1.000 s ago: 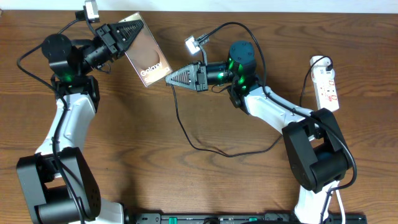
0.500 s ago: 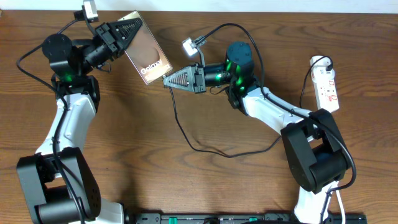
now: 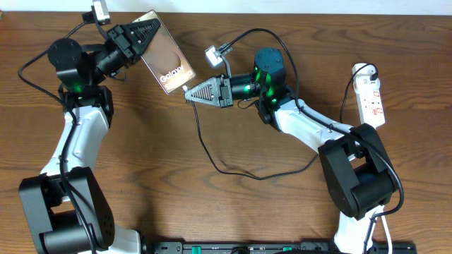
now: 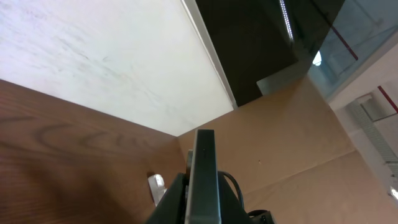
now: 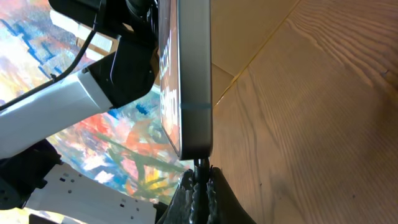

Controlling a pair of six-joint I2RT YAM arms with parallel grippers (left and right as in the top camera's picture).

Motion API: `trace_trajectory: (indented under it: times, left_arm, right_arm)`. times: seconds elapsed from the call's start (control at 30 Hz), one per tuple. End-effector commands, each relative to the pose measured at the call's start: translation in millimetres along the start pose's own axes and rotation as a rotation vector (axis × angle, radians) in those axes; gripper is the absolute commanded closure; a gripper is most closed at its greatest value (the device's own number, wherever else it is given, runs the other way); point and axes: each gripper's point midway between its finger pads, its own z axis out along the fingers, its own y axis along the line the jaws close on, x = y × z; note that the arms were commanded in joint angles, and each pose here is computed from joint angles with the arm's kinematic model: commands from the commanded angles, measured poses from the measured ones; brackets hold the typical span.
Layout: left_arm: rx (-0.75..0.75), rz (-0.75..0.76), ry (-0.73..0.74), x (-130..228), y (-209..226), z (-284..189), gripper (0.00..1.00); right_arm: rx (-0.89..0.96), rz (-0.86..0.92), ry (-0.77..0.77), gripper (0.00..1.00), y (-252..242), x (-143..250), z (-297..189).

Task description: Plug charger to phone and switch on socket

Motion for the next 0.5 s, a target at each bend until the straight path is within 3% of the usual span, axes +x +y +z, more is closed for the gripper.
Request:
trace_trajectory:
  times: [0.0,0.47]
  left_arm:
    - [0.024,0.052,-0.012,-7.0,-17.4,-0.9,0.93]
    - [0.038,0.087,0.03,0.5,-19.6,-0.9,0.93]
  right_arm:
    - [-0.017,-0.023,0.021,0.99,3.4,2.2,2.5]
    - [-0.022,-0.034,0.022,0.99,5.0,1.8,2.5]
